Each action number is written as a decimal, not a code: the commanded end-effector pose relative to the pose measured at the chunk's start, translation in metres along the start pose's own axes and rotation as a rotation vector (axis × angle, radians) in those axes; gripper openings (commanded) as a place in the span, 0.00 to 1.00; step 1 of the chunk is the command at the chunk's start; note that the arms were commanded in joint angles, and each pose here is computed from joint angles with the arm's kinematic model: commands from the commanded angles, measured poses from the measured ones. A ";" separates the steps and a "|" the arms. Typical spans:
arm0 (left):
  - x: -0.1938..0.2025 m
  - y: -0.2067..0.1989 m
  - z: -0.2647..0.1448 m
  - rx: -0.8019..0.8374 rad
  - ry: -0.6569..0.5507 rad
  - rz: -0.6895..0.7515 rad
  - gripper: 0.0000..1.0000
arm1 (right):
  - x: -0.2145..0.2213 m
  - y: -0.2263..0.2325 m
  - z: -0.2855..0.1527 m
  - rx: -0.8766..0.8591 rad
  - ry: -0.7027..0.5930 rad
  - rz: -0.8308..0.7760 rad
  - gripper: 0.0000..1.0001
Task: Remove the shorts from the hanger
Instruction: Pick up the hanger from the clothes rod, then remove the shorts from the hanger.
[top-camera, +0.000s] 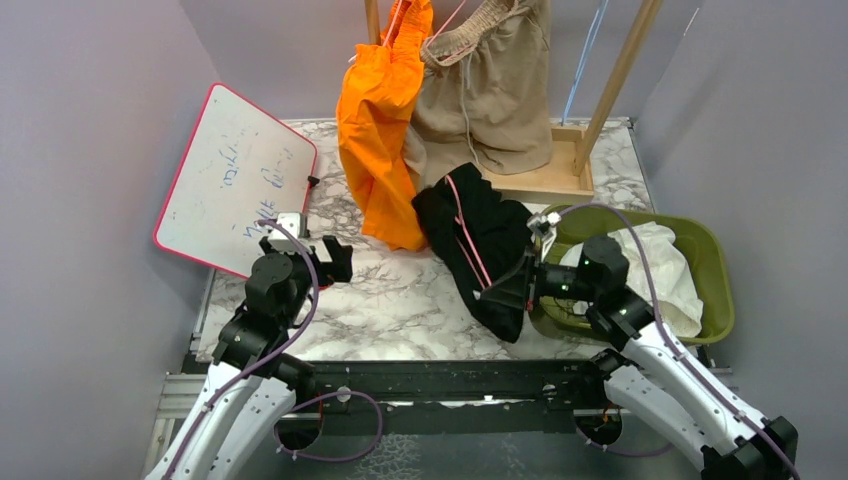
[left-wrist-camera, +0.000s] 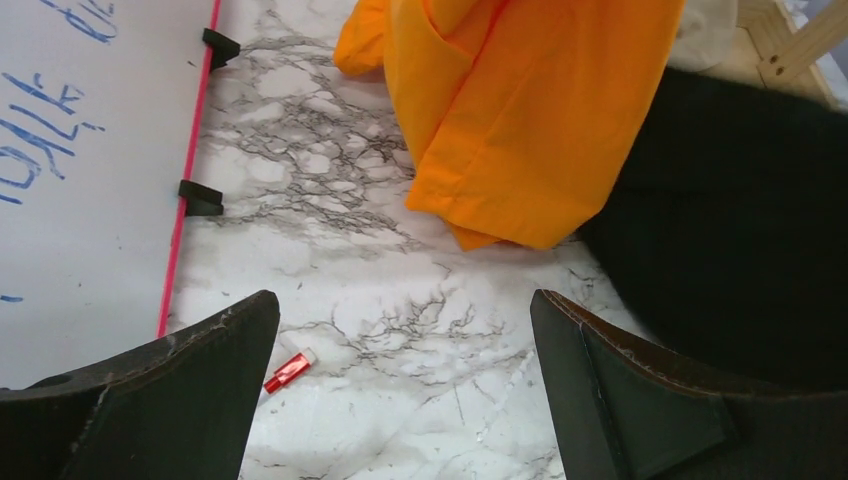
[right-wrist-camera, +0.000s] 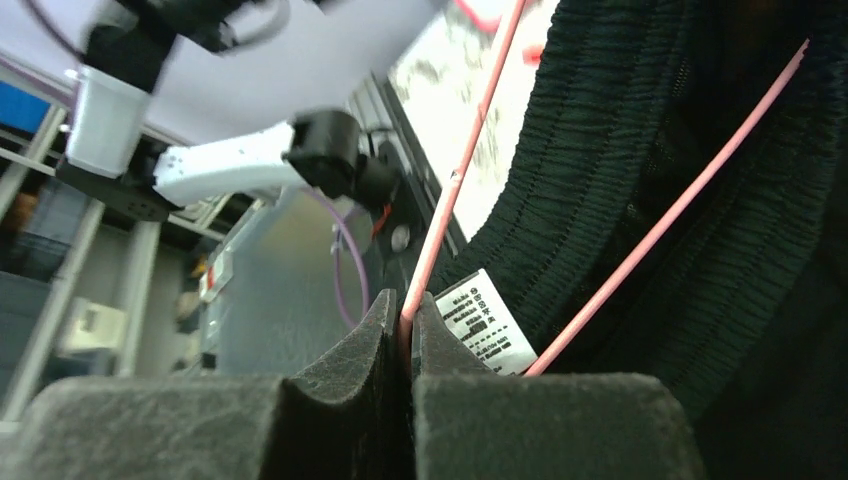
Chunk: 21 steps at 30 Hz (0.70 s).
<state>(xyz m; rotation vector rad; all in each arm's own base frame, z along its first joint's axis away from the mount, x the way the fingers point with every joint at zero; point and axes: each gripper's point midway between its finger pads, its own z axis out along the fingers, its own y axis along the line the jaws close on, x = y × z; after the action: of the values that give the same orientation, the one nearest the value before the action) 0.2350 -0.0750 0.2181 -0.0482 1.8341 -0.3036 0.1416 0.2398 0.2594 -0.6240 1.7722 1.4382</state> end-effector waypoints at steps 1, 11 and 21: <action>-0.025 -0.033 -0.007 0.160 -0.048 -0.045 0.99 | 0.037 -0.005 -0.002 -0.048 0.041 0.111 0.01; 0.009 -0.136 -0.010 0.636 0.248 -0.350 0.87 | 0.069 -0.037 0.003 0.031 0.112 0.167 0.01; 0.042 -0.209 0.001 0.600 0.269 -0.452 0.85 | 0.082 -0.050 0.015 0.057 0.152 0.164 0.01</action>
<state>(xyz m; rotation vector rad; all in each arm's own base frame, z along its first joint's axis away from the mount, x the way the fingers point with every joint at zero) 0.1881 -0.2527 0.2148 0.1291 1.9751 -1.1879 0.1277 0.2442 0.1588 -0.5372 2.0785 1.5130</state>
